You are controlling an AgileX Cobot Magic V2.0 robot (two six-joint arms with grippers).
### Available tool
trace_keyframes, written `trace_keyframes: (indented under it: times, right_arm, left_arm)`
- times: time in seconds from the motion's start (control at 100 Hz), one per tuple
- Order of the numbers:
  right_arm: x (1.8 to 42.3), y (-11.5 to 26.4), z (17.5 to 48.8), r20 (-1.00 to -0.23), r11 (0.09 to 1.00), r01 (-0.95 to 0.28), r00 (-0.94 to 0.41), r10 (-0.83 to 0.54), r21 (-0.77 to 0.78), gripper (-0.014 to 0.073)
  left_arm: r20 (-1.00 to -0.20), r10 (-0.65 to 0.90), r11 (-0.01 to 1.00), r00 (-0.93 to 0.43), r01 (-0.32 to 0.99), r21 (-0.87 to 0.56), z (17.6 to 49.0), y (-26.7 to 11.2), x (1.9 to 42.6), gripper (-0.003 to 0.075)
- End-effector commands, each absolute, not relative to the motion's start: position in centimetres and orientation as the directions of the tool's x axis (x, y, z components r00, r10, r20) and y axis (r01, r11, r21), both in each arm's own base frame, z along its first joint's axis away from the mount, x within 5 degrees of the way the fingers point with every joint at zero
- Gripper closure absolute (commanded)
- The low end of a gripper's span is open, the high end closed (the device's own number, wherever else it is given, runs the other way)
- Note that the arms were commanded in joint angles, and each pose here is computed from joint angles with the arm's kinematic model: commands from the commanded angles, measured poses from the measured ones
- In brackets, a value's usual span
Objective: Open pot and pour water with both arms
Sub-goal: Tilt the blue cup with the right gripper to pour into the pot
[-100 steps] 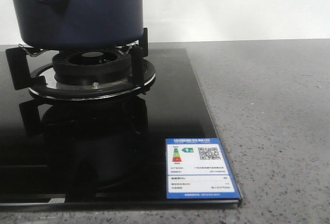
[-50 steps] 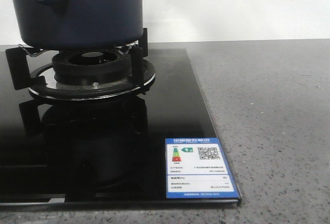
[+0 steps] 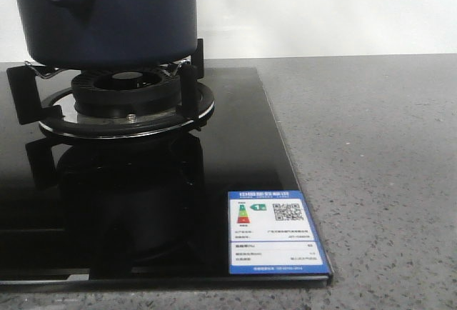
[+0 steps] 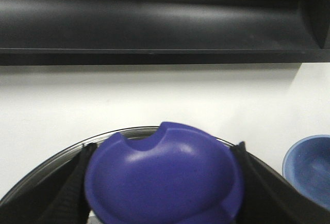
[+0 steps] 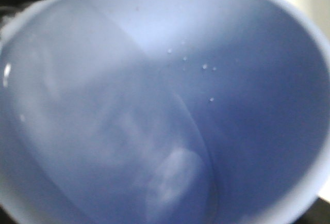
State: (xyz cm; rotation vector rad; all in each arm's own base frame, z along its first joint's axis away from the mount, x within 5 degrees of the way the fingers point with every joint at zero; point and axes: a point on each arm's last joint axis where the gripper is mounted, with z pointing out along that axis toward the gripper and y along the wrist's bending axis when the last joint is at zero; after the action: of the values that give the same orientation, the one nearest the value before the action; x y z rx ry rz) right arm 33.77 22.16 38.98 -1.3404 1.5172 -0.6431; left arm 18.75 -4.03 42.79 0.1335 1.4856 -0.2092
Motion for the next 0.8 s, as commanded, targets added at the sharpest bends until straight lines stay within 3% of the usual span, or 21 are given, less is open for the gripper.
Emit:
trace_keyframes:
  times: [0.0, 0.41, 0.79]
  right_arm:
    - [32.6, 21.6, 43.1, -0.31, 0.249, -0.295, 0.184, -0.933, -0.923, 0.027]
    - [32.8, 21.4, 44.0, -0.116, 0.086, -0.156, 0.2, -0.973, -0.984, 0.027]
    - [32.7, 21.8, 44.6, -0.042, 0.023, -0.074, 0.258, -0.965, -0.997, 0.027]
  left_arm:
    - [-0.971, -0.085, 0.981, 0.224, 0.19, -0.042, 45.3, -3.5, 17.8, 0.0318]
    - [-0.971, -0.085, 0.981, 0.224, 0.19, -0.042, 45.3, -3.5, 17.8, 0.0318]
    - [-0.971, -0.085, 0.981, 0.224, 0.19, -0.042, 45.3, -3.5, 17.8, 0.0318]
